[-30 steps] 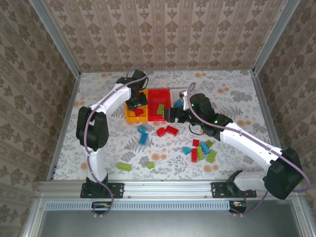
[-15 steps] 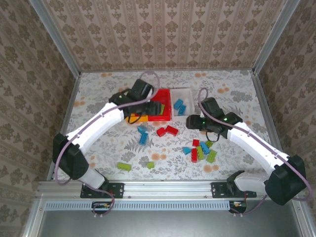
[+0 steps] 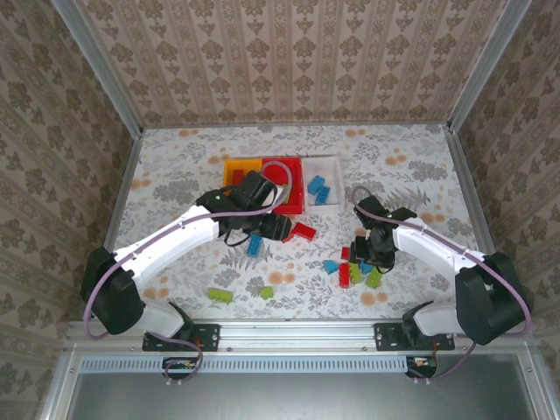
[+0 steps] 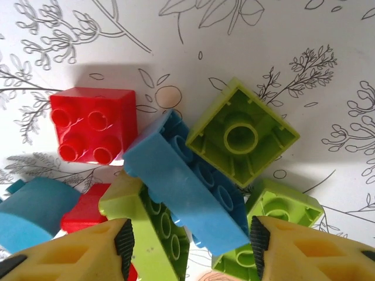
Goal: Sort the legos into containers by color
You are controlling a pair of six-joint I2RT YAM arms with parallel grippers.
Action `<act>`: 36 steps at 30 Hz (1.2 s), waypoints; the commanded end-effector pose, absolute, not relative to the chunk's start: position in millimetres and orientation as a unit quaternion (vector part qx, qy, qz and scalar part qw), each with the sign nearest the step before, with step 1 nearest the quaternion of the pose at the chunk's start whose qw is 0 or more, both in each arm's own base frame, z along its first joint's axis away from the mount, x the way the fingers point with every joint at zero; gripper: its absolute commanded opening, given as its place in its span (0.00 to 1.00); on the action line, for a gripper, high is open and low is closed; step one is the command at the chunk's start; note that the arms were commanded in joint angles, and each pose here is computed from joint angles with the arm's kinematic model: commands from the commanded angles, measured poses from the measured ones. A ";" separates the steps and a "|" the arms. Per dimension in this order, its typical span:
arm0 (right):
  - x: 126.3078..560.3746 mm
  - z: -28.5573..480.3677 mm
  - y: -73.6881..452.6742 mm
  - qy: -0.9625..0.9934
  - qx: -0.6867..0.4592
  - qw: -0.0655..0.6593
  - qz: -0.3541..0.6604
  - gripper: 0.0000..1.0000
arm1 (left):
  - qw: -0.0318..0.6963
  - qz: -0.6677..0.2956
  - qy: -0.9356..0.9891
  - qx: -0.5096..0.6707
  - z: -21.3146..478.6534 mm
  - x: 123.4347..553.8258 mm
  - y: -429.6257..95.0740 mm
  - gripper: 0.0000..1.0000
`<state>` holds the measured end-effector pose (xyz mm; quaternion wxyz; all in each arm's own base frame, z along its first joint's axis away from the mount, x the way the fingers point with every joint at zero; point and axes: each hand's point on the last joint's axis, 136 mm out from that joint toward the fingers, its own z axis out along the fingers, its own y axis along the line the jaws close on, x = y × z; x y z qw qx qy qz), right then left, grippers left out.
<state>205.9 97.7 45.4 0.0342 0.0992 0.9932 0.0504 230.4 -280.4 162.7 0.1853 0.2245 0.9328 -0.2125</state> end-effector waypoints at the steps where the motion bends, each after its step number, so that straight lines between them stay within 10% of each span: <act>1: 202.9 39.2 94.1 0.993 0.105 0.026 0.048 0.54 | 0.198 -0.233 0.922 0.236 176.2 233.5 -294.1 0.57; 36: 241.3 97.8 99.3 0.983 0.113 0.110 0.092 0.13 | 0.283 -0.304 0.887 0.201 251.7 252.7 -320.9 0.57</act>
